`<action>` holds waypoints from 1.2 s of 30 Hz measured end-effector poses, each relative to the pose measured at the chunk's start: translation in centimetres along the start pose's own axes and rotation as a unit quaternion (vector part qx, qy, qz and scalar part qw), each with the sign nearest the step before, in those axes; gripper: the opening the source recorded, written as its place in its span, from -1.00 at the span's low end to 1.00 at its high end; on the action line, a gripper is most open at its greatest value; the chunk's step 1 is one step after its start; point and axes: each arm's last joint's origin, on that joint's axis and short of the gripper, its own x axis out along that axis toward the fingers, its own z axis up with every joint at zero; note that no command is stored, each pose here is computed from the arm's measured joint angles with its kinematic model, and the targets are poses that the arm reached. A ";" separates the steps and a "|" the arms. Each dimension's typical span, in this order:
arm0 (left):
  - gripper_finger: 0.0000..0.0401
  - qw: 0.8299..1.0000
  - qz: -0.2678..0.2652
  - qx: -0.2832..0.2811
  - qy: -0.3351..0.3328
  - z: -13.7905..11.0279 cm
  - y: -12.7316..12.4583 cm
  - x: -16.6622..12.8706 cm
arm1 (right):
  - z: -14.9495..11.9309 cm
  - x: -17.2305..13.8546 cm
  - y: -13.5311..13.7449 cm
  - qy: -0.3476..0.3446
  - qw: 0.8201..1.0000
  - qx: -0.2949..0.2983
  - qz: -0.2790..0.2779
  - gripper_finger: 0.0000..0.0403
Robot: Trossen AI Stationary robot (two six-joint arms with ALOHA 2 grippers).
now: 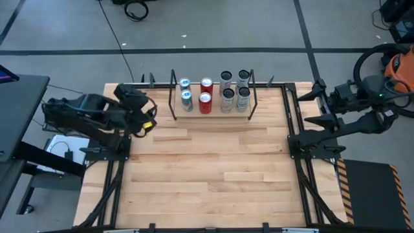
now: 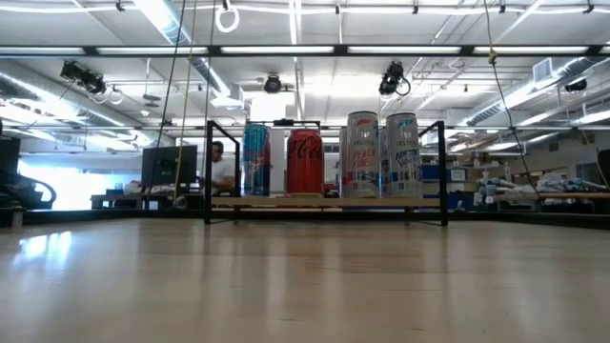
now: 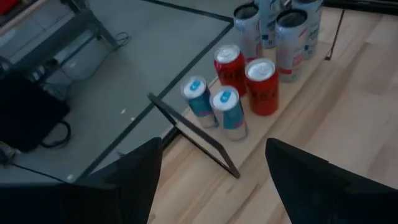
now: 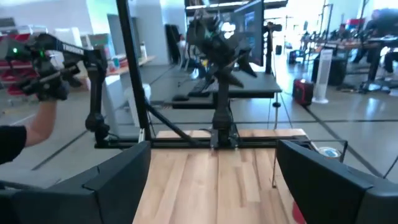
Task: Place canned beverage on shelf
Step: Return to Home Position
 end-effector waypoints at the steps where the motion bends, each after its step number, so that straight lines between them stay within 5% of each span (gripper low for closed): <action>1: 0.44 1.000 0.000 -0.006 0.000 -0.7 -0.1 0.3 | -0.3 -0.2 0.0 -0.005 1.000 -0.001 -0.004 0.78; 15: 0.44 0.995 -0.060 -0.060 -0.051 -10.0 -3.4 5.0 | -8.0 0.1 -0.7 -0.045 0.998 0.001 -0.041 0.78; 24: 0.44 0.986 -0.149 -0.017 -0.069 -15.1 -6.6 8.7 | -13.5 2.2 -1.3 -0.076 0.994 -0.002 -0.074 0.78; 31: 0.44 0.946 -0.295 0.029 -0.132 -17.9 -8.6 10.4 | -17.2 4.6 -1.8 -0.074 0.992 -0.026 -0.101 0.78; 36: 0.44 0.916 -0.362 0.055 -0.165 -21.1 -8.8 11.6 | -19.7 5.9 -2.4 -0.059 0.982 -0.035 -0.178 0.78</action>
